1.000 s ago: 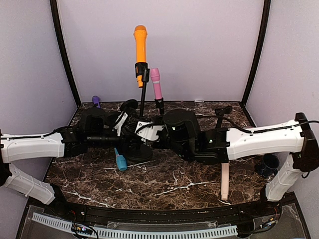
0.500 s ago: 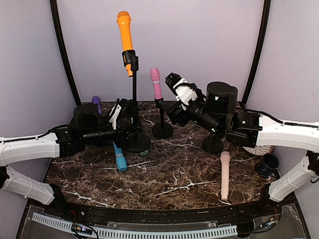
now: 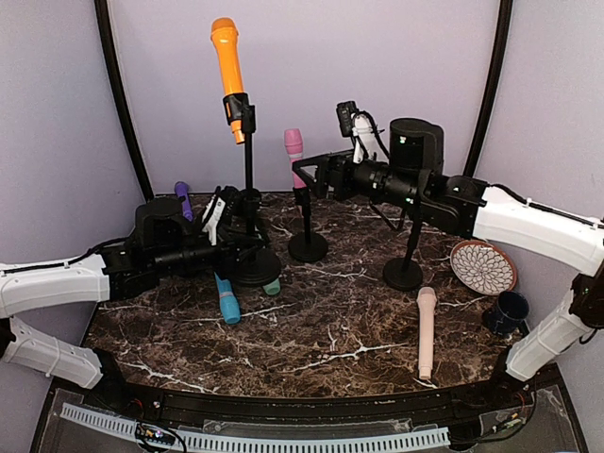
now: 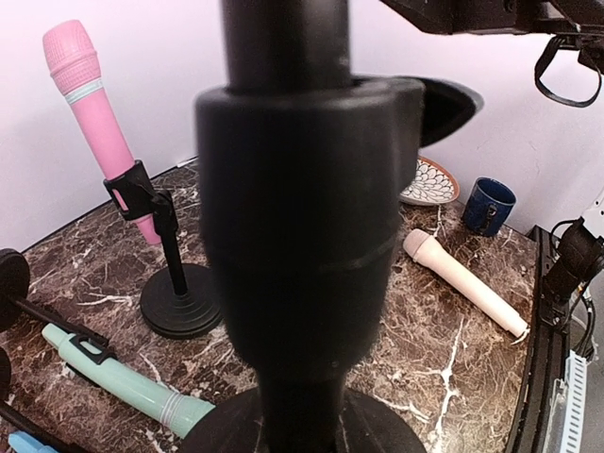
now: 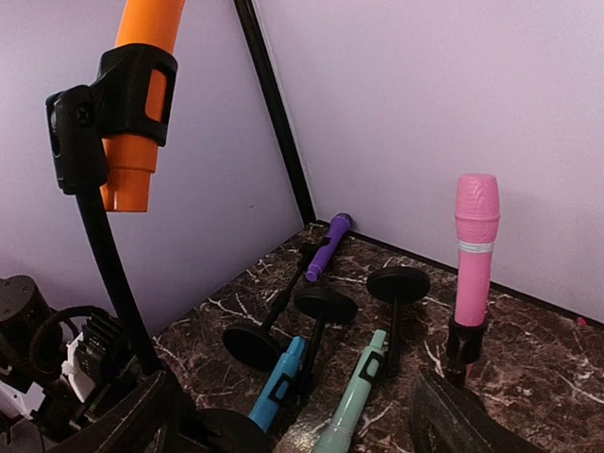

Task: Remove the microphone from the stand
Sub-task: Unscrew the knob on the stand of the microphone stand.

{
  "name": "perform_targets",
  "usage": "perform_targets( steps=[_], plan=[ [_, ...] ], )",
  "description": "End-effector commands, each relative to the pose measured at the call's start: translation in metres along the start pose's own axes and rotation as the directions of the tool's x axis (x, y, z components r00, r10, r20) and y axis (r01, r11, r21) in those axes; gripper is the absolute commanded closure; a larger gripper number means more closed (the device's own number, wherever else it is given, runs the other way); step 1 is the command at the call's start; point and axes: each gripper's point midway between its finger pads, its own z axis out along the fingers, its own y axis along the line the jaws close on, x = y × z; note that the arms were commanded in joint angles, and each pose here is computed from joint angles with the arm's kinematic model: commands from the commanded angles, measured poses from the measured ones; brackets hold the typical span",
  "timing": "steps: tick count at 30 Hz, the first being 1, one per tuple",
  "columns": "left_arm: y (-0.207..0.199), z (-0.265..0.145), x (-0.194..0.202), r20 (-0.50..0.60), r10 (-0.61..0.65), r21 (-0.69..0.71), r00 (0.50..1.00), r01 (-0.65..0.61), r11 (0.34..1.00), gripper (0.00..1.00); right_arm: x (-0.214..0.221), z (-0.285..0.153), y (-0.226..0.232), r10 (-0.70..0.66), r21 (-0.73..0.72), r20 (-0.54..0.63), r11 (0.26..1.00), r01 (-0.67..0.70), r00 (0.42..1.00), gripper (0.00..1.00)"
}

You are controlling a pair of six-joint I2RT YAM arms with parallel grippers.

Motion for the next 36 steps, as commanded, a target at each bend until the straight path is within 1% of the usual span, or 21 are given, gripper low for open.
perform_targets(
  steps=[1,5,10,15,17,20,28,36],
  plan=[
    [-0.002,-0.019,-0.055,0.203,0.059,-0.028,0.977,-0.055,0.998,1.0,0.009,0.009,0.025,0.208,-0.147,-0.081,0.965,-0.218,0.975,0.16],
    [0.001,-0.021,-0.056,0.209,0.06,-0.047,0.976,-0.051,0.998,1.0,0.027,0.019,0.035,0.279,-0.2,-0.148,0.931,-0.305,0.949,0.18],
    [0.003,-0.024,-0.057,0.218,0.061,-0.063,0.974,-0.048,0.997,1.0,0.038,0.022,0.048,0.38,-0.287,-0.183,0.862,-0.419,0.907,0.19],
    [0.002,-0.024,-0.058,0.221,0.059,-0.057,0.973,-0.047,0.997,1.0,0.045,0.024,0.057,0.474,-0.34,-0.219,0.782,-0.522,0.853,0.26],
    [0.002,-0.025,-0.058,0.222,0.058,-0.056,0.973,-0.047,0.997,1.0,0.05,0.027,0.059,0.5,-0.347,-0.228,0.76,-0.55,0.835,0.27],
    [0.001,-0.025,-0.059,0.224,0.058,-0.051,0.973,-0.047,0.998,1.0,0.052,0.031,0.06,0.512,-0.346,-0.229,0.752,-0.561,0.828,0.31],
    [-0.001,-0.025,-0.059,0.223,0.057,-0.042,0.973,-0.049,0.998,1.0,0.049,0.041,0.066,0.504,-0.365,-0.23,0.748,-0.554,0.833,0.43],
    [-0.001,-0.023,-0.057,0.218,0.057,-0.039,0.974,-0.049,0.998,1.0,0.048,0.048,0.072,0.473,-0.386,-0.234,0.757,-0.528,0.849,0.51]
  ],
)
